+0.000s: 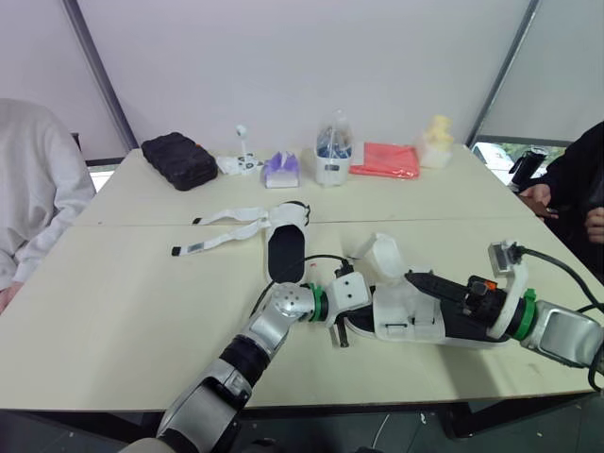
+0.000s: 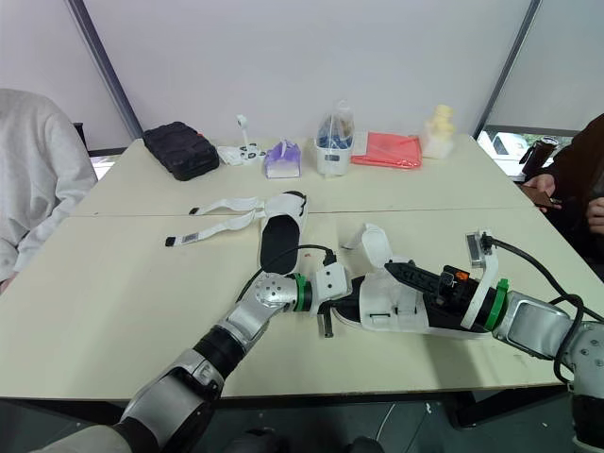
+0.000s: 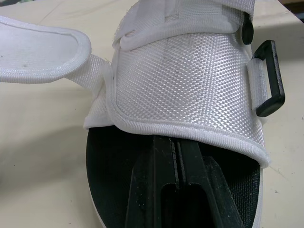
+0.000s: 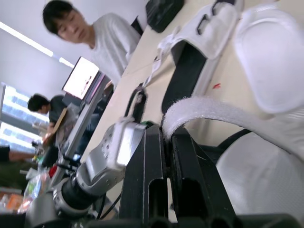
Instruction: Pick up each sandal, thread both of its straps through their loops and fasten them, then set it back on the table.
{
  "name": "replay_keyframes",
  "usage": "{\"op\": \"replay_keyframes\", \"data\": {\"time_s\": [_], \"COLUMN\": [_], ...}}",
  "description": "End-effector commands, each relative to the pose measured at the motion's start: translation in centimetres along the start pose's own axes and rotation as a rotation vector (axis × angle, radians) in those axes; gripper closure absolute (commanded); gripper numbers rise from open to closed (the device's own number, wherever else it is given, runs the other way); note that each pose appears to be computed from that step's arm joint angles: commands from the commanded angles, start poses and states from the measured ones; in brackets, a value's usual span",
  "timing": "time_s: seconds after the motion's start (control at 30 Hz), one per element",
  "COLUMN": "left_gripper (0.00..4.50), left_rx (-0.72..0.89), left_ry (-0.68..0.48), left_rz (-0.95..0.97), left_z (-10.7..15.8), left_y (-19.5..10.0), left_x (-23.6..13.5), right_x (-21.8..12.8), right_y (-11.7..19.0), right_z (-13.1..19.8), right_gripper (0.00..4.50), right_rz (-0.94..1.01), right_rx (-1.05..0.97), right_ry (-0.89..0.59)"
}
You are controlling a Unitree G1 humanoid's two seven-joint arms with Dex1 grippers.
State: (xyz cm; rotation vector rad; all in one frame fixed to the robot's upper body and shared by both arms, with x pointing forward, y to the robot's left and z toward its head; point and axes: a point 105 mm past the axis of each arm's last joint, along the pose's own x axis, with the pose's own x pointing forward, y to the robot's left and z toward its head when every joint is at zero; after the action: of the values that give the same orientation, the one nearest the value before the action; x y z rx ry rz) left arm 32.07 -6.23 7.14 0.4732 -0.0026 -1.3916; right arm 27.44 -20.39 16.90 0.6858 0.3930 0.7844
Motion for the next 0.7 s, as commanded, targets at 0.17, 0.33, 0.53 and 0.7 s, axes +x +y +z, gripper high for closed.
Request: {"op": "replay_keyframes", "data": {"time_s": [0.17,0.33,0.53,0.7], "left_gripper": [4.50,4.50,4.50,4.50], "left_rx": [-0.070,-0.080,-0.086,-0.091], "left_ry": [0.166,0.167,0.168,0.168], "left_rz": [-0.040,-0.035,-0.033,-0.029], "left_z": [-4.4,-4.5,-4.6,-4.6], "left_y": [-1.7,-1.7,-1.7,-1.7], "left_x": [-0.3,-0.4,-0.4,-0.4], "right_x": [0.9,1.2,0.8,1.1], "right_y": [-0.8,-0.2,1.0,-0.9], "right_z": [0.9,1.8,3.4,3.2], "right_gripper": [4.45,4.45,4.45,4.45], "right_rz": [0.030,0.100,0.179,0.101], "right_rx": [0.085,0.129,0.150,0.179], "right_ry": [-0.021,-0.033,-0.057,-0.051]}}
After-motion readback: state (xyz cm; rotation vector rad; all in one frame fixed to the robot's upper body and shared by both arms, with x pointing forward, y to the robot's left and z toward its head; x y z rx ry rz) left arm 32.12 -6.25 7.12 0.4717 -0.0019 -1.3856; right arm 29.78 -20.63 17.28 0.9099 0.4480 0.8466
